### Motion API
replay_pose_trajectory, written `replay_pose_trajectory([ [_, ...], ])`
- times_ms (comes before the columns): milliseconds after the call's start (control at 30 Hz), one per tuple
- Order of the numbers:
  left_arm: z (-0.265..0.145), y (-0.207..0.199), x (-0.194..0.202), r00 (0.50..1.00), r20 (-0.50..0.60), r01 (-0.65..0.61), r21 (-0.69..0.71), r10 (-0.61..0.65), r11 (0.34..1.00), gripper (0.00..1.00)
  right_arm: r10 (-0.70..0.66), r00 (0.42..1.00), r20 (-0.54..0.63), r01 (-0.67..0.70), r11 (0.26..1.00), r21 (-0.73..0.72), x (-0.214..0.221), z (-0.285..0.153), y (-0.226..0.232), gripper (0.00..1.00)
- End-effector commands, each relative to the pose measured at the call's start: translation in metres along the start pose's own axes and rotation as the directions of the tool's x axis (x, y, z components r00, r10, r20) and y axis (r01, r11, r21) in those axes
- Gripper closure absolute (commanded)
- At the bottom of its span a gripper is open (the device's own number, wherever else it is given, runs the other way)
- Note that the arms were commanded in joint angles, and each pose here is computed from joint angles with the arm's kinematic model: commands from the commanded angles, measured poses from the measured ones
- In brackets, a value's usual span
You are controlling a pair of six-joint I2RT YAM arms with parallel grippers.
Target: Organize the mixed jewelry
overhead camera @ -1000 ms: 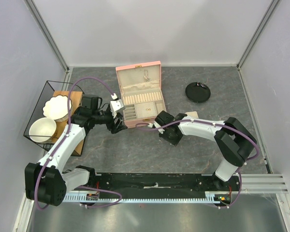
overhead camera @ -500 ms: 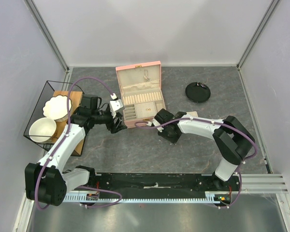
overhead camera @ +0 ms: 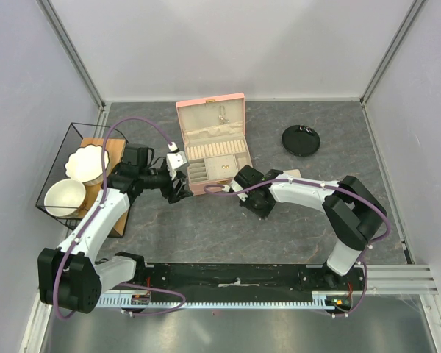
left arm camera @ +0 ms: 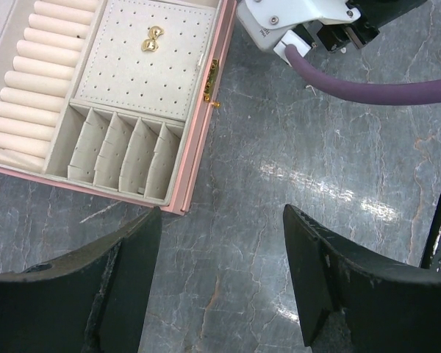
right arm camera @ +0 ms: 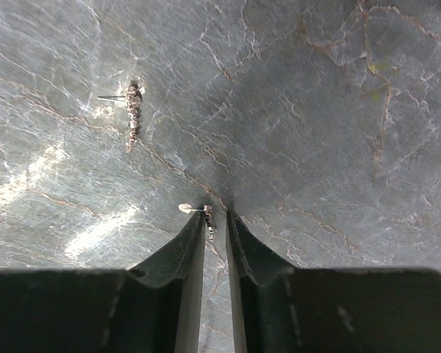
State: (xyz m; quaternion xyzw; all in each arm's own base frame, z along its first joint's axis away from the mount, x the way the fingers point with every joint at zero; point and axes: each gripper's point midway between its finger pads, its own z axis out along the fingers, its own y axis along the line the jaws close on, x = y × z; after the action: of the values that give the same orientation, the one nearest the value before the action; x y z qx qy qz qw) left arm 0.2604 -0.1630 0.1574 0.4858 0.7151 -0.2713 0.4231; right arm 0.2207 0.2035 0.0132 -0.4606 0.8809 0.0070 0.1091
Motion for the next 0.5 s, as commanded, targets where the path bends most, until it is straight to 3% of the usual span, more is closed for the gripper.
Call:
replay_pose_trajectory([
  [0,-0.005,0.001,-0.014,0.997,0.042,-0.06,0.006,0.06,0.998,0.26,0.008,1.0,0.008,-0.008,1.0,-0.021,-0.002,0.01,0.004,0.78],
  [467,-0.008,0.005,-0.016,0.998,0.056,-0.03,-0.015,0.031,0.999,0.26,0.059,0.997,0.042,-0.06,0.998,0.025,-0.011,-0.005,-0.001,0.99],
])
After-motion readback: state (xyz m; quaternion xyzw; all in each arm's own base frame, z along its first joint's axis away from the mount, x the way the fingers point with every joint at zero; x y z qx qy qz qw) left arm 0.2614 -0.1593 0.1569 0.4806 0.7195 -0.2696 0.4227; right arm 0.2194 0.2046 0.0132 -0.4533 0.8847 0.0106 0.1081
